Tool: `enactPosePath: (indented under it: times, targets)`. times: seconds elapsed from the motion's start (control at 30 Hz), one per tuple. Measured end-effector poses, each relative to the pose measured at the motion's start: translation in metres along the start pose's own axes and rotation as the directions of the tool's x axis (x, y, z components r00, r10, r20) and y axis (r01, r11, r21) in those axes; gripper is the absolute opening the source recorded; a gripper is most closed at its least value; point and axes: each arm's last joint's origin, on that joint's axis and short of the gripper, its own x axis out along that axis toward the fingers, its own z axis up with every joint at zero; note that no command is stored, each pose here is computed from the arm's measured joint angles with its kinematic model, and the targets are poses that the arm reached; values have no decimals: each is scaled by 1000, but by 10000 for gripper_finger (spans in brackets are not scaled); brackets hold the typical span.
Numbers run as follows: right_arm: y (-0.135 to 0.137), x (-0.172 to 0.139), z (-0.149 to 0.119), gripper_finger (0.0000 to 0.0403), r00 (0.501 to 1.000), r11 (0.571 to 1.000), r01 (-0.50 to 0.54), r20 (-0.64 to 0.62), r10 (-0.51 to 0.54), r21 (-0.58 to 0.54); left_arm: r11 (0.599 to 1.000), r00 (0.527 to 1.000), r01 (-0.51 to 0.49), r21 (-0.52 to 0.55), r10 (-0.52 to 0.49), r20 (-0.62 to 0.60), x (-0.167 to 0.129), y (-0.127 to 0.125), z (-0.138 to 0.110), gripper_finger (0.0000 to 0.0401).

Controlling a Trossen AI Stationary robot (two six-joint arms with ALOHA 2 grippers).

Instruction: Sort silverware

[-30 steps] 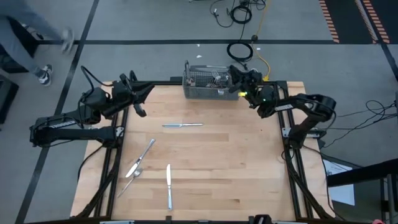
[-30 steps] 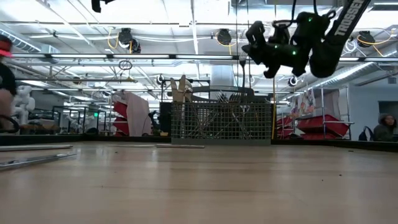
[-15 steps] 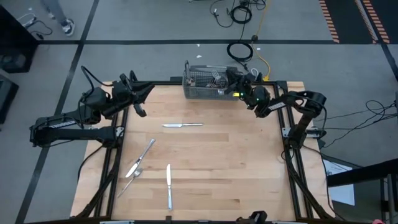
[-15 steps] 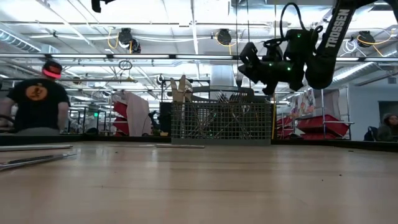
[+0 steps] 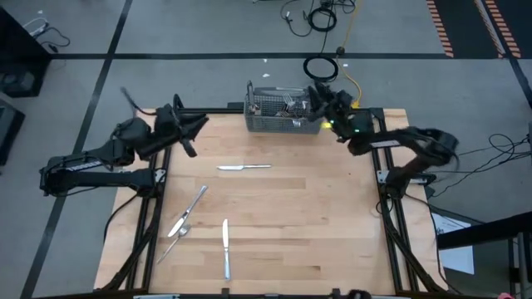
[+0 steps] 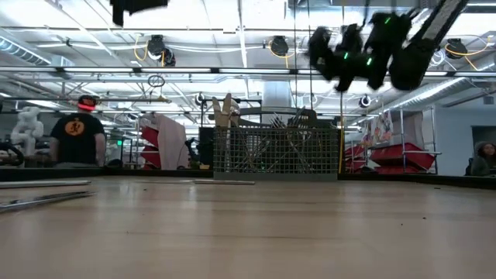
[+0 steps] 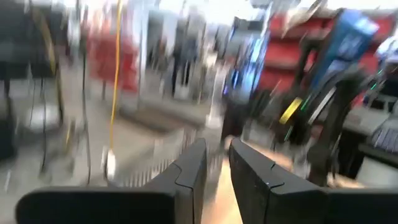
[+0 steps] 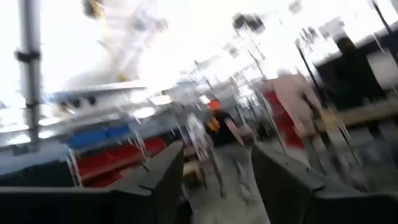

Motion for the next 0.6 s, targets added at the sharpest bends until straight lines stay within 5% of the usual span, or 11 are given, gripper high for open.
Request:
enactPosePath:
  times: [0.1,0.2,0.3,0.4,0.6]
  targets:
    - [20,-2,32,180,996,994,-87,-11,86,-63,996,980,-44,-74,29,-197,5,1,-21,77]
    - [43,-5,46,176,953,972,-203,-252,167,-122,993,922,-81,-82,43,-386,14,-1,-44,77]
    - [61,-15,41,174,801,934,-303,-582,142,-189,994,847,-104,-38,68,-527,28,-4,-66,77]
    - [72,-25,30,174,647,907,-378,-754,115,-185,994,784,-109,5,89,-615,43,-8,-87,77]
    - [84,-31,-7,149,543,918,-378,-832,114,-120,993,668,-109,51,111,-736,66,-13,-122,77]
